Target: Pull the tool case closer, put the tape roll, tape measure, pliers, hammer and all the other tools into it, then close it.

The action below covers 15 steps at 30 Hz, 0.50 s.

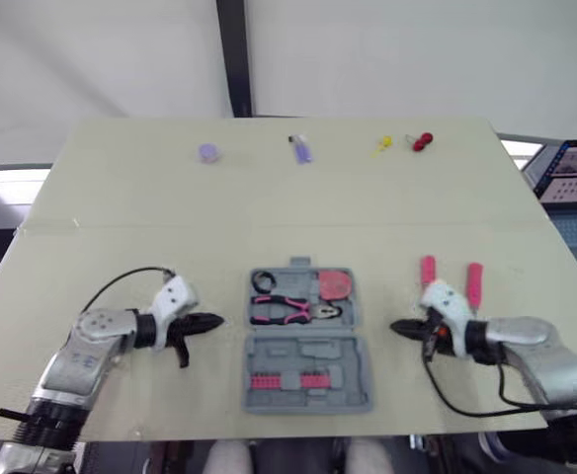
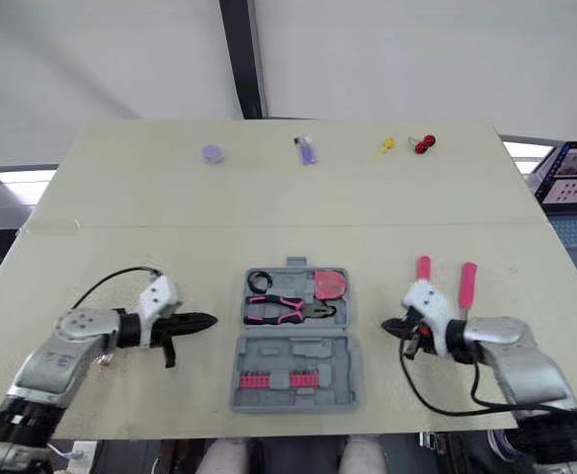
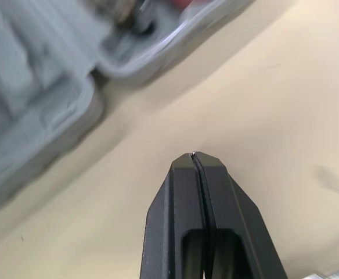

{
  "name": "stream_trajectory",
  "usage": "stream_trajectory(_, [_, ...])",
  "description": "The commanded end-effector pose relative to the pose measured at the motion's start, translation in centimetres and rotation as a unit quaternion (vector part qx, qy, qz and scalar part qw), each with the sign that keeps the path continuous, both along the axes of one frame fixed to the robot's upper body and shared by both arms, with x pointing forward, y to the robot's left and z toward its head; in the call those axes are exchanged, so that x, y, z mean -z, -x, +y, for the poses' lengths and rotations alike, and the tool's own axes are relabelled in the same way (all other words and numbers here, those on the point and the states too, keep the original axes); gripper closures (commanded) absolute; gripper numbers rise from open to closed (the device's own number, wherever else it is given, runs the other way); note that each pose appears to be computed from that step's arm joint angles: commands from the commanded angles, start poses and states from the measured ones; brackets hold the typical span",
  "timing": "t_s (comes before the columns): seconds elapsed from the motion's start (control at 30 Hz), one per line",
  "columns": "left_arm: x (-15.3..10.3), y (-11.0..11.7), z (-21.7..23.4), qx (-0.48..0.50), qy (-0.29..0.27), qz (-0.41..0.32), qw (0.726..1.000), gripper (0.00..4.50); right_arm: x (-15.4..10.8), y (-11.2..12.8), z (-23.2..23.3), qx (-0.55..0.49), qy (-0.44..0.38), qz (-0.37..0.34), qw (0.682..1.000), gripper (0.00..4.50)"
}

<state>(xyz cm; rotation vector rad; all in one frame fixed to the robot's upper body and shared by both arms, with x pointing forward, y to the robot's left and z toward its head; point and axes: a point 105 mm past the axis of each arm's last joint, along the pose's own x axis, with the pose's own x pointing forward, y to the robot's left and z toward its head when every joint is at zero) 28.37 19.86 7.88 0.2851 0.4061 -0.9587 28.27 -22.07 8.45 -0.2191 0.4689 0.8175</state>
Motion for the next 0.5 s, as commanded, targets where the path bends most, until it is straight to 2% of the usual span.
stream_trajectory(0.03, [-3.7,0.2,2.7,-0.053,0.01,-0.043,0.998,4.5,-4.0,0.4,-3.0,0.047,-0.052,-0.04,0.997,4.48])
stream_trajectory(0.07, [-4.0,0.3,3.7,-0.076,0.006,-0.044,0.996,4.5,-4.1,0.6,-4.2,0.069,-0.053,-0.039,0.995,4.48])
stream_trajectory(0.1, [-4.5,0.5,6.5,-0.133,0.004,-0.048,0.99,3.97,-4.2,0.8,-6.9,0.124,-0.059,-0.04,0.99,4.5])
stream_trajectory(0.13, [-4.8,0.8,8.5,-0.173,0.005,-0.051,0.984,3.63,-4.2,1.2,-8.9,0.162,-0.064,-0.04,0.984,3.95])
stream_trajectory(0.2, [-5.7,1.6,12.2,-0.249,-0.008,-0.08,0.965,2.65,-4.0,1.9,-12.6,0.241,-0.067,-0.049,0.967,3.11])
stream_trajectory(0.33, [-6.7,3.4,18.4,-0.389,-0.023,-0.131,0.912,0.56,-3.4,3.2,-18.7,0.367,-0.059,-0.095,0.923,1.02])
stream_trajectory(0.37, [-6.6,3.8,19.6,-0.419,-0.025,-0.138,0.897,0.09,-3.3,3.4,-19.9,0.396,-0.054,-0.113,0.91,0.61])
stream_trajectory(0.4, [-6.5,4.1,20.5,-0.443,-0.024,-0.143,0.885,0.0,-3.3,3.5,-20.8,0.418,-0.054,-0.129,0.898,0.04])
stream_trajectory(0.5, [-5.0,5.2,22.4,-0.49,-0.019,-0.141,0.86,0.0,-2.2,3.9,-22.8,0.468,-0.056,-0.152,0.869,0.01])
